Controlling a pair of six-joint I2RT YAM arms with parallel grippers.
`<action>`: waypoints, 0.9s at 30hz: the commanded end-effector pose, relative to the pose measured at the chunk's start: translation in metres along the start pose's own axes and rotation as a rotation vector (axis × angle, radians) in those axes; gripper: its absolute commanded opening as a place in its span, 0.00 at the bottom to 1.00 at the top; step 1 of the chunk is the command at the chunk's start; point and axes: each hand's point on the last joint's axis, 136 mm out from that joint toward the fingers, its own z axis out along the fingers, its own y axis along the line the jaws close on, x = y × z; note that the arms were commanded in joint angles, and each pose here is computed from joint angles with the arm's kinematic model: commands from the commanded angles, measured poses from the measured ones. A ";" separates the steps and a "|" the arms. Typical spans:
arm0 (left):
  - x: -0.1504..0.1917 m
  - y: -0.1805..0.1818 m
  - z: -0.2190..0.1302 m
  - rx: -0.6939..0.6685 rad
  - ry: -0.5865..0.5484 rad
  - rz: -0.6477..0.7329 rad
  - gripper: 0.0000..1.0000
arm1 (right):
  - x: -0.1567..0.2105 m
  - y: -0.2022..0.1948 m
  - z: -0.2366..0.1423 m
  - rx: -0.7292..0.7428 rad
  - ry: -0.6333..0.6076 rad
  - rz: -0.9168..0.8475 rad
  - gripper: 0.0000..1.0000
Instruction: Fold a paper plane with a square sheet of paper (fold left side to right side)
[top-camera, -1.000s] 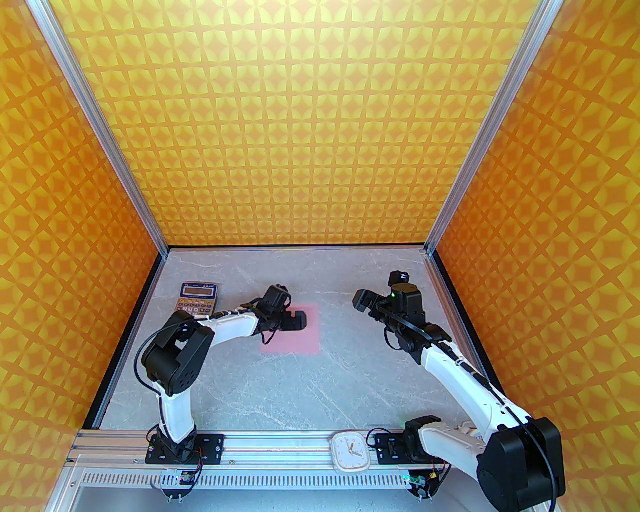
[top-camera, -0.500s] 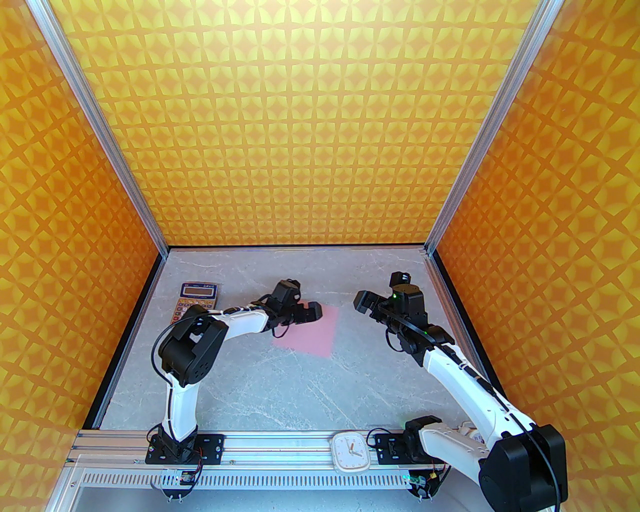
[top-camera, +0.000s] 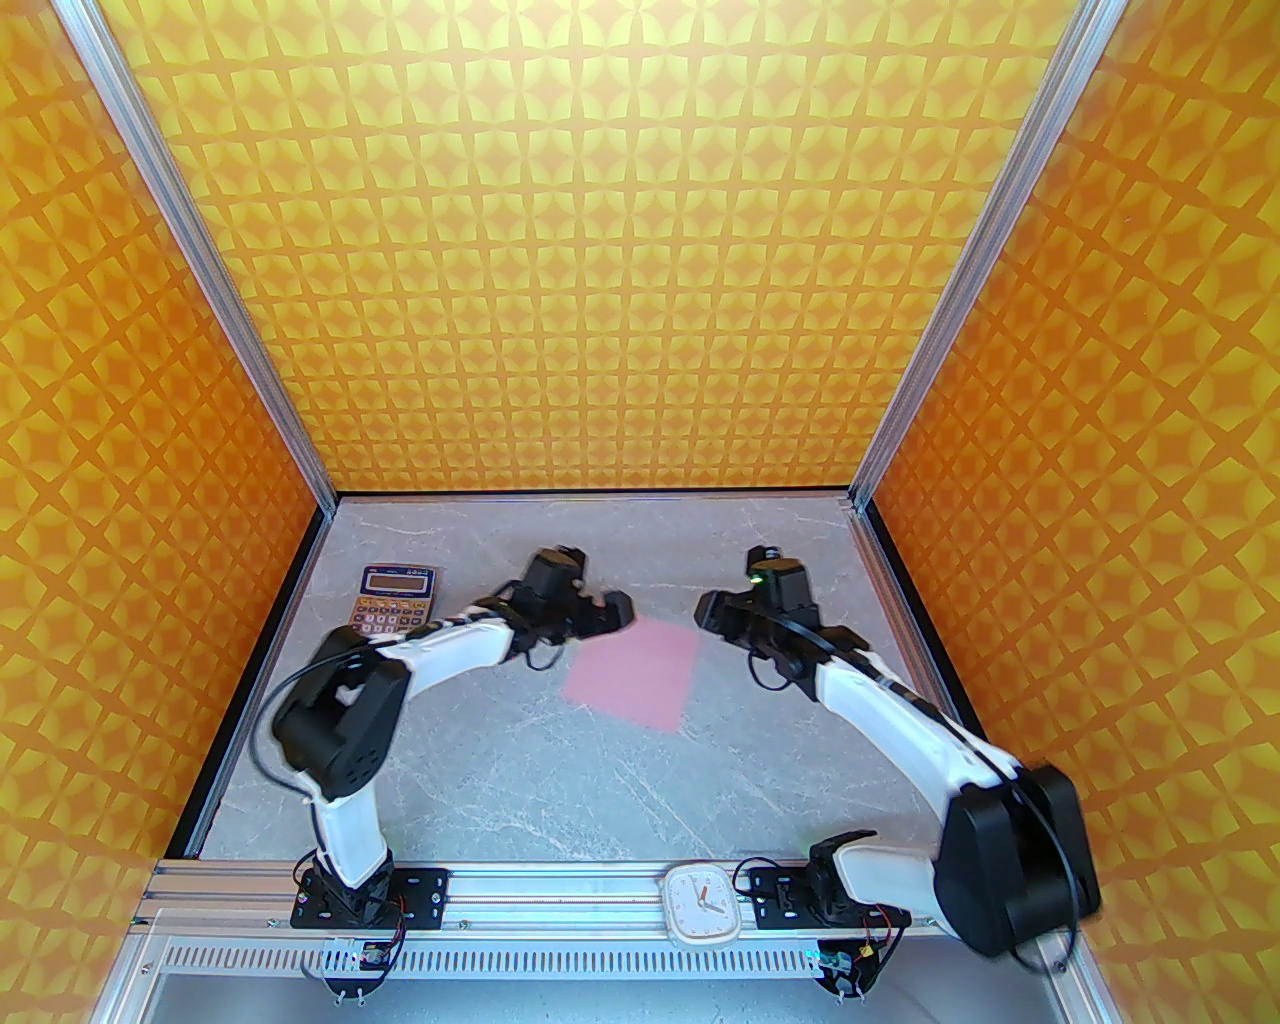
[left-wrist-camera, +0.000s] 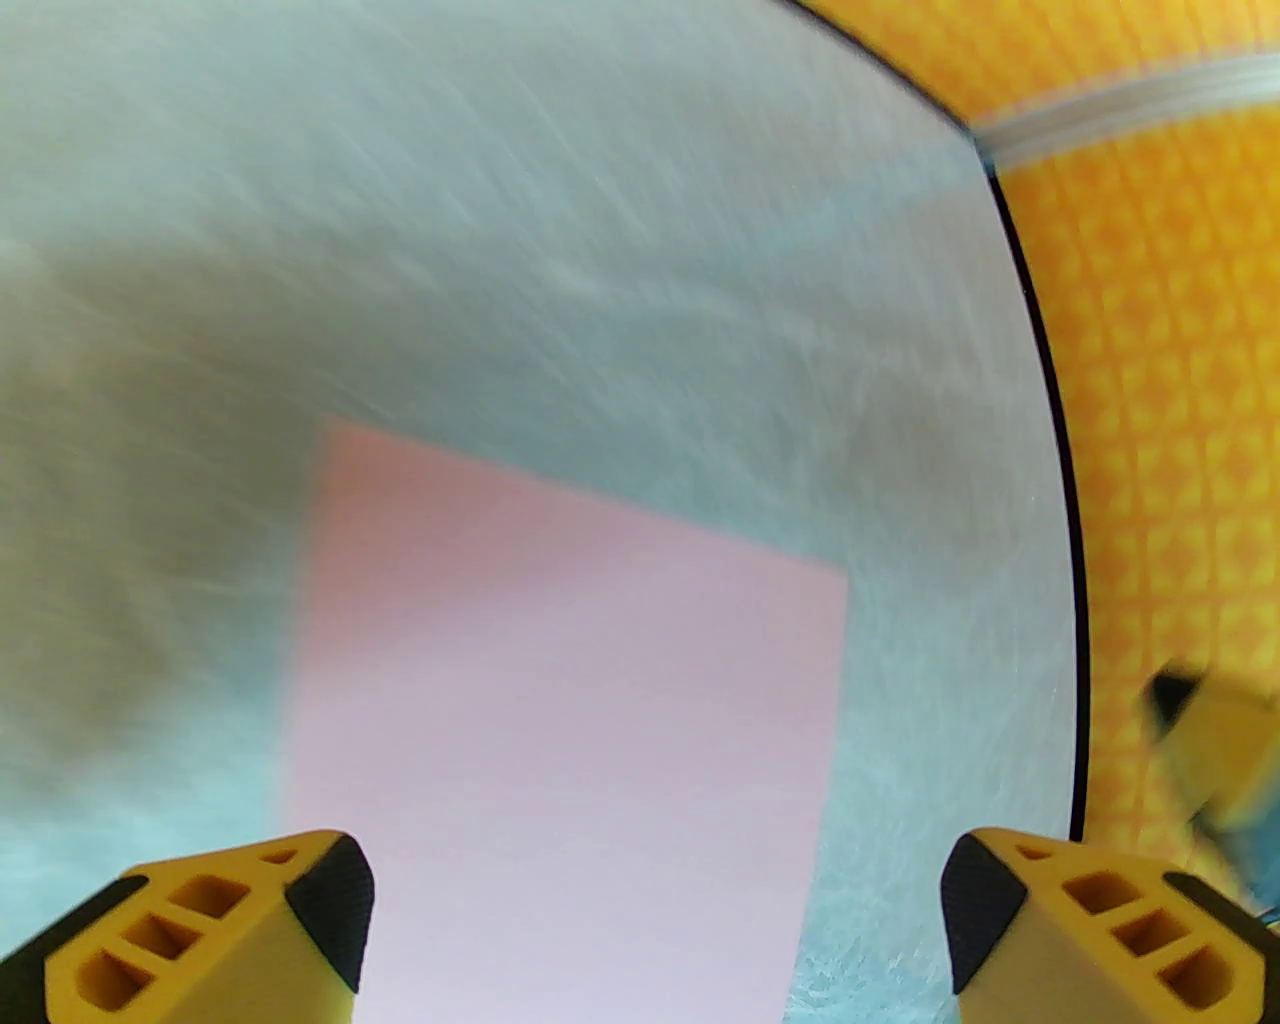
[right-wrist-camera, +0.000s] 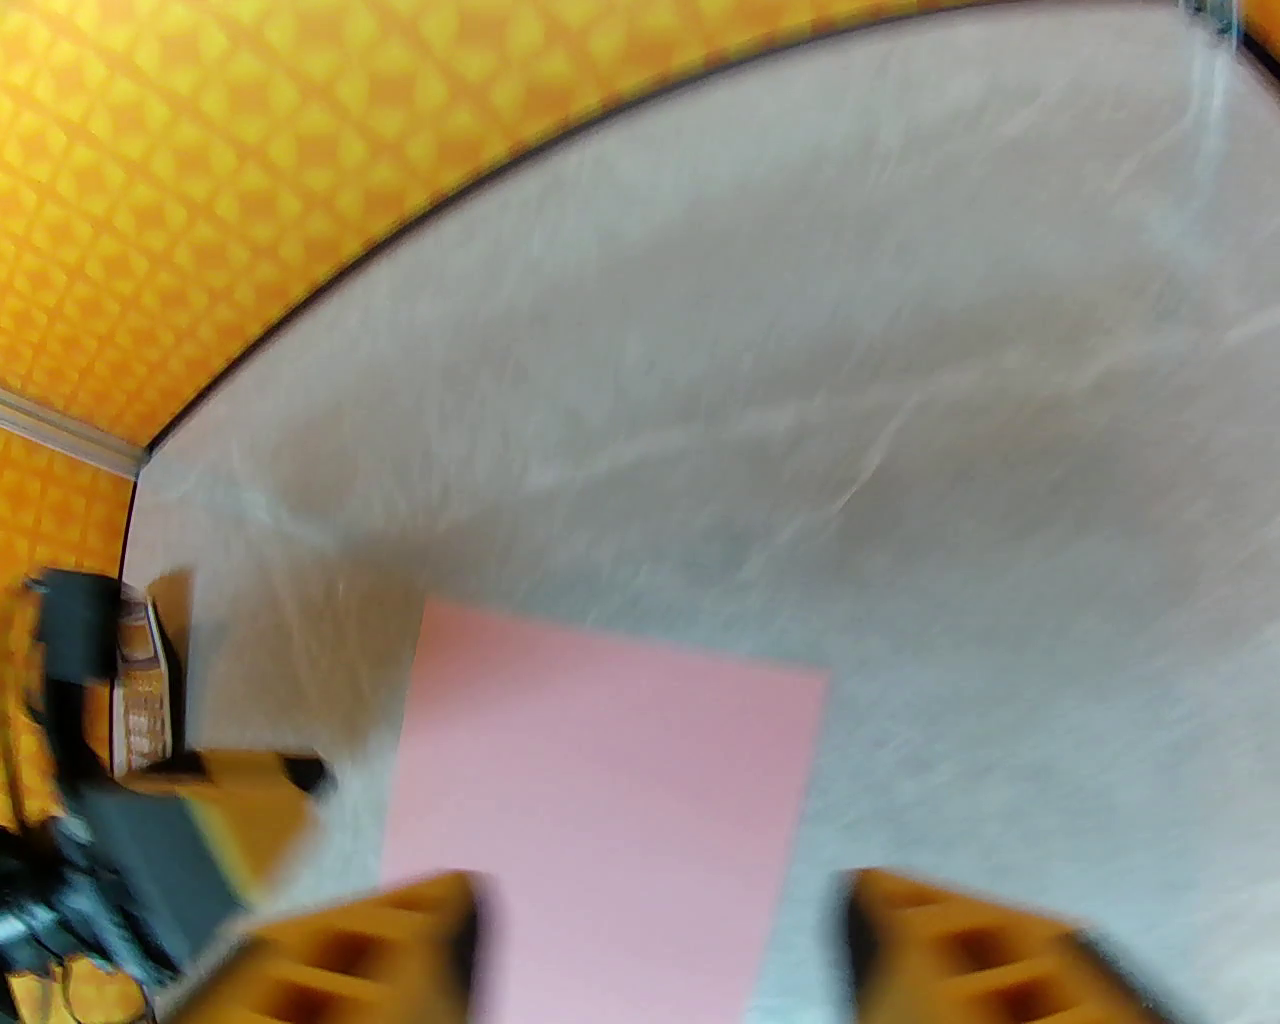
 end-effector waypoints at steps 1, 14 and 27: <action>0.012 0.020 -0.001 -0.060 0.031 0.020 0.99 | 0.025 0.013 0.025 -0.047 0.077 0.061 0.15; 0.032 0.053 0.026 -0.220 0.154 0.104 0.87 | 0.078 -0.027 0.074 0.146 0.205 0.067 0.00; 0.046 0.063 0.043 -0.293 0.225 0.119 0.87 | 0.093 -0.044 0.091 0.206 0.257 0.042 0.00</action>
